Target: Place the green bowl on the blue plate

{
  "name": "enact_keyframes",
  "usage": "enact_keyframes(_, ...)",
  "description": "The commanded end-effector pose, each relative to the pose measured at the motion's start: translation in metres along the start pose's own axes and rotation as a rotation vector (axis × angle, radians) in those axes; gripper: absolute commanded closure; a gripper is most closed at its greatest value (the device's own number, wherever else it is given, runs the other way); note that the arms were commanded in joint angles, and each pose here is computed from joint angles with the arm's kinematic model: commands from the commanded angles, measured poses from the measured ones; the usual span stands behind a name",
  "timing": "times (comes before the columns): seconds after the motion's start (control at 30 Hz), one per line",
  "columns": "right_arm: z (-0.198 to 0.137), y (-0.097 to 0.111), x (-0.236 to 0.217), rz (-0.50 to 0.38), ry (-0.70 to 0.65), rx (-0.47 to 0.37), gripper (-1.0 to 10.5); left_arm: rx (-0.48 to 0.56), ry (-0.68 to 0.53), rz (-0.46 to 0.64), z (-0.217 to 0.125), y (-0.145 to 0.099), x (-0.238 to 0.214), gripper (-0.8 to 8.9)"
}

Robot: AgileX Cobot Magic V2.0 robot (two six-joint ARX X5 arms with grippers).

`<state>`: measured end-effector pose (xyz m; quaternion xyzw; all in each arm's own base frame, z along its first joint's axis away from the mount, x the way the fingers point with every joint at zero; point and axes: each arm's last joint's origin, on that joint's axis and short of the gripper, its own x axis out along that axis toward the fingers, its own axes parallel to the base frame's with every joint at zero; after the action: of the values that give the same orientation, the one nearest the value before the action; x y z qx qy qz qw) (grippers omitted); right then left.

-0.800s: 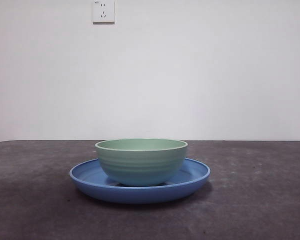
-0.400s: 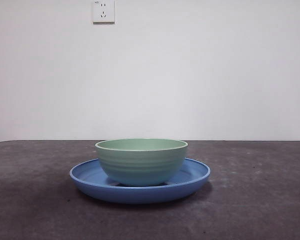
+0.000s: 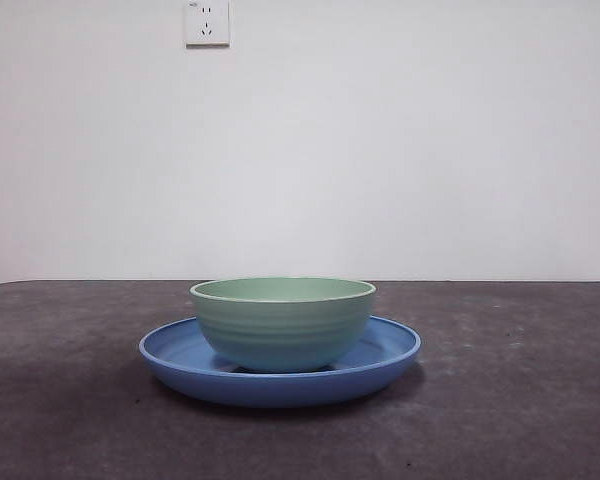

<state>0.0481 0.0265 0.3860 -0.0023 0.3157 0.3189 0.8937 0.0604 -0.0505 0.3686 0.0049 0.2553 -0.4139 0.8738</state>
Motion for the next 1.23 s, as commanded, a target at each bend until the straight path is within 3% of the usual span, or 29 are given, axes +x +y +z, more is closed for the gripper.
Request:
enact_keyframes(0.03, 0.003, 0.001, -0.002, 0.006, -0.022, -0.021, 9.2, 0.008, -0.013, -0.01, 0.003, -0.001, -0.001, 7.94)
enact_keyframes(0.23, 0.004, 0.001, -0.003, 0.006, -0.032, -0.024, 9.2, -0.016, -0.032, 0.04, 0.002, 0.002, -0.005, 7.94)
enact_keyframes(0.4, 0.004, 0.001, -0.003, 0.005, -0.032, -0.024, 9.2, -0.075, -0.077, 0.204, -0.009, 0.013, -0.012, 7.94)
enact_keyframes(0.57, 0.004, 0.001, -0.003, 0.006, -0.032, -0.025, 9.2, -0.126, -0.133, 0.403, -0.043, 0.04, 0.006, 7.94)
enact_keyframes(0.77, 0.004, 0.001, -0.003, 0.006, -0.032, -0.025, 9.2, -0.069, -0.342, 0.585, -0.088, 0.071, 0.035, 7.94)
enact_keyframes(0.97, 0.004, 0.001, -0.003, 0.006, -0.032, -0.025, 9.2, -0.085, -0.431, 0.772, -0.132, 0.09, 0.058, 7.94)
enact_keyframes(1.23, 0.004, 0.001, -0.003, 0.006, -0.032, -0.025, 9.2, -0.122, -0.411, 0.832, -0.166, 0.098, 0.073, 7.94)
